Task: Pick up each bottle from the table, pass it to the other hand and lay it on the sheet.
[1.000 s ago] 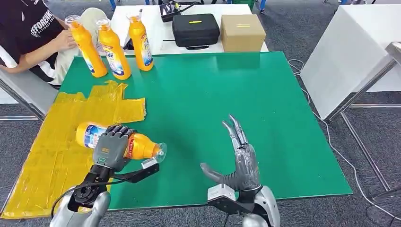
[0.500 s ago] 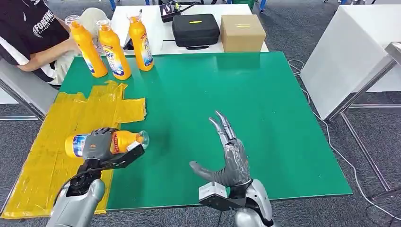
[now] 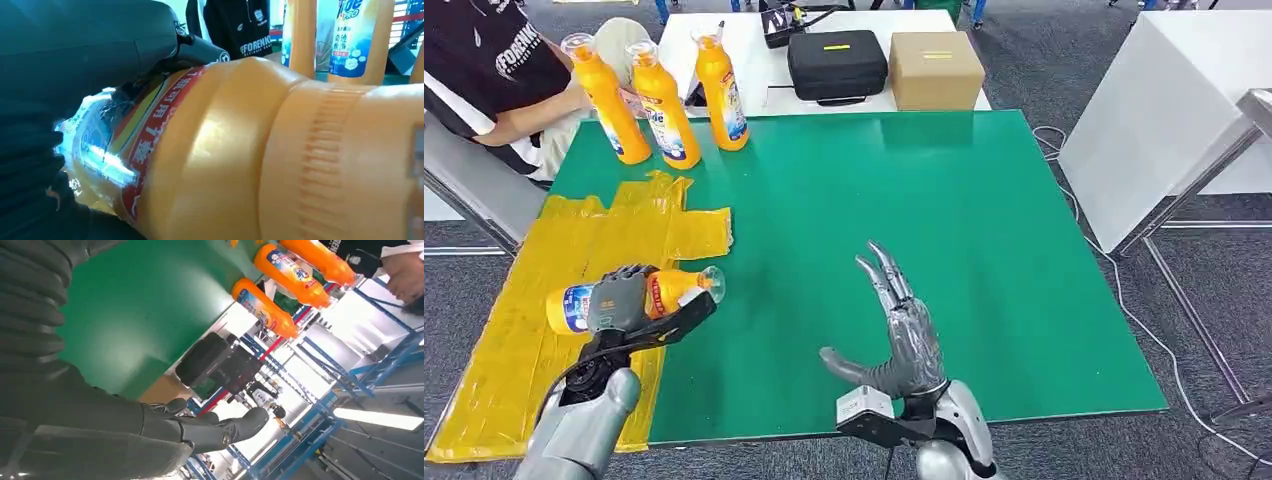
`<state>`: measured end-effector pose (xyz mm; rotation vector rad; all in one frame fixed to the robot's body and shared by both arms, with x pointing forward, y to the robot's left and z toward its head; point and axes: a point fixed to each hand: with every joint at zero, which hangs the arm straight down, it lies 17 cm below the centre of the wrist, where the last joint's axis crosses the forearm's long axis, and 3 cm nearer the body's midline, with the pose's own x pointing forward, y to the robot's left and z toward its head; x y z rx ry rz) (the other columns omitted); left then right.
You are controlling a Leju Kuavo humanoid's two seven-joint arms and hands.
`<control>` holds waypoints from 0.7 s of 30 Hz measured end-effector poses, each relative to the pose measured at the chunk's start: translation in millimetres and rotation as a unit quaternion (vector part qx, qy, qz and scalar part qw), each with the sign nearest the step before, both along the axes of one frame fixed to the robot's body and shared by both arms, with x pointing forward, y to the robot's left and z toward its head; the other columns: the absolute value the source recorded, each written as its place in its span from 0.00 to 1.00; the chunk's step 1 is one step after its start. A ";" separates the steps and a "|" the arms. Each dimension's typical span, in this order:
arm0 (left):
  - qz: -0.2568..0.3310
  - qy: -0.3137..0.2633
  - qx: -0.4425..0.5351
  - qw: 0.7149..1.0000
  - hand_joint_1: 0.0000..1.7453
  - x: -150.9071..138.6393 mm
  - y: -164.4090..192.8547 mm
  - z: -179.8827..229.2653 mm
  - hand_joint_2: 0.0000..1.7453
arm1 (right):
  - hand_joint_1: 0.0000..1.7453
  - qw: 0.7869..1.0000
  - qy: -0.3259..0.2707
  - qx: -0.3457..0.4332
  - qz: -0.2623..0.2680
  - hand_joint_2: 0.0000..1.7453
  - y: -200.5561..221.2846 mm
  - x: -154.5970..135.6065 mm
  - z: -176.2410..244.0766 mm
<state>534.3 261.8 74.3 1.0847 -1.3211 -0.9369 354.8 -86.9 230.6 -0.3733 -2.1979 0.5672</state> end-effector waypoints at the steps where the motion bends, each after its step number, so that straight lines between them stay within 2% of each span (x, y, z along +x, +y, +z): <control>1: -0.003 0.001 -0.001 1.000 0.00 0.3 -1.2 -0.6 1.00 | 0.00 1.000 0.000 -0.001 0.000 1.00 0.2 0.0 -0.8; 8: -0.043 0.028 -0.051 0.997 0.00 -6.1 -28.4 -20.0 1.00 | 0.00 1.000 0.007 -0.001 0.001 1.00 0.8 1.4 -6.4; 21: -0.032 0.044 -0.133 0.990 0.00 -7.9 -31.0 -27.7 1.00 | 0.00 0.999 0.041 0.032 0.011 1.00 1.3 6.9 -13.9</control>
